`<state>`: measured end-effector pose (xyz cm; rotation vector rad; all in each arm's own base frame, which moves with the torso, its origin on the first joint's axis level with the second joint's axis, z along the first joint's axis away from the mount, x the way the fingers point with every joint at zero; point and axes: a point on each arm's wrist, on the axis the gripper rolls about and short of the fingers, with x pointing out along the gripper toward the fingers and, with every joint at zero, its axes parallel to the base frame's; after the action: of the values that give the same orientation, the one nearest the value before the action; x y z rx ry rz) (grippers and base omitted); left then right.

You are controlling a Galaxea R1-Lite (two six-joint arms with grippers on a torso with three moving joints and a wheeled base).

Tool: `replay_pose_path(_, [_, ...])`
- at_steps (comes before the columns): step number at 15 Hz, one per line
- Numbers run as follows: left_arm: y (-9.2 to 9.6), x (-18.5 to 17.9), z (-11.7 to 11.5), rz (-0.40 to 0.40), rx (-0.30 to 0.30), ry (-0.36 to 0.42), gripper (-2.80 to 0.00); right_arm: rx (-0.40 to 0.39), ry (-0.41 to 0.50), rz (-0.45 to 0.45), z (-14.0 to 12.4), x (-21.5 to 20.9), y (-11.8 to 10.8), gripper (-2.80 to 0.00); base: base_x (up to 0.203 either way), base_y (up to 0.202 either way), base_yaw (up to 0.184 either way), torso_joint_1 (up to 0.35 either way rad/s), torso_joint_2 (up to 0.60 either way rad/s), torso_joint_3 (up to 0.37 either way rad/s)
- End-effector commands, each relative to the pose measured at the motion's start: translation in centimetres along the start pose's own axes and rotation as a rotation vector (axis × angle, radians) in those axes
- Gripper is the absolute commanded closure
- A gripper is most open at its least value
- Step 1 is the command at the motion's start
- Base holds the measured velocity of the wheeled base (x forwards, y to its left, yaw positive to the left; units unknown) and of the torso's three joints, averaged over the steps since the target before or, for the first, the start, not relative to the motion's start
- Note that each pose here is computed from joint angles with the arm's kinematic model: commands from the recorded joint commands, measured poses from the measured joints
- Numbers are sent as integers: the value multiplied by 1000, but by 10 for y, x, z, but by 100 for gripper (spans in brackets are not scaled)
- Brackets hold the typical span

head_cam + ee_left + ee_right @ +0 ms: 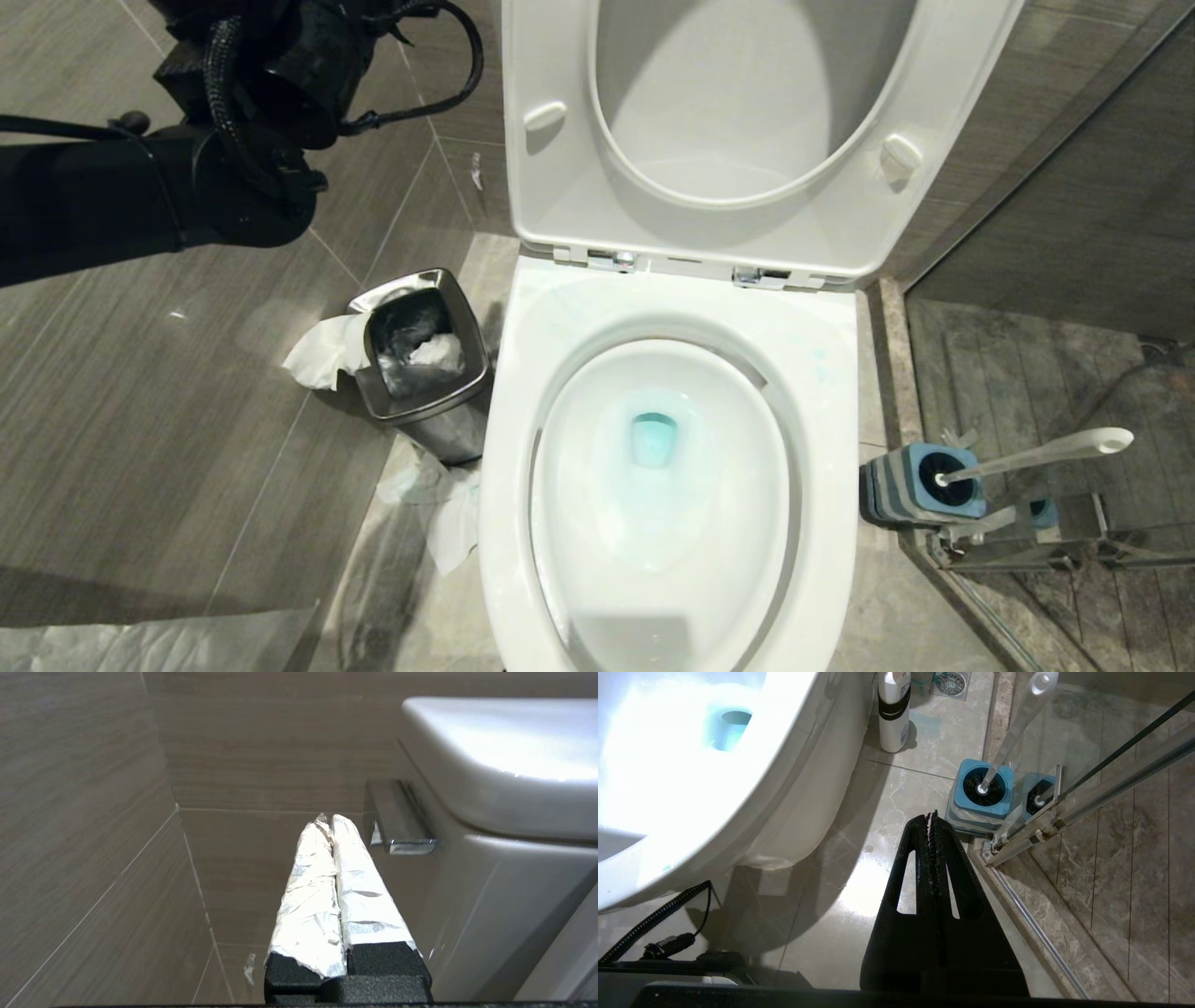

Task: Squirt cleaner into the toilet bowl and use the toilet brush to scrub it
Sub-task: Flush the toilet

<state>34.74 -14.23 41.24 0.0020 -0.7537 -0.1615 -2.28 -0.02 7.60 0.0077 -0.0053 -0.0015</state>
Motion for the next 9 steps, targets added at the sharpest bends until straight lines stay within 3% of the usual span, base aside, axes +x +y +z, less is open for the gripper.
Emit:
replay_pose_path(1, [-3,-1,11,-1,-19,-35,0,0,1,0,0,0,0,0,0,0,0,0,0,0])
replay_pose_path(4, [-8,-2,14,-13,-65,-57,0,0,1,0,0,0,0,0,0,0,0,0,0,0])
replay_pose_path(9, [-21,-3,2,-50,-90,-43,0,0,1,0,0,0,0,0,0,0,0,0,0,0])
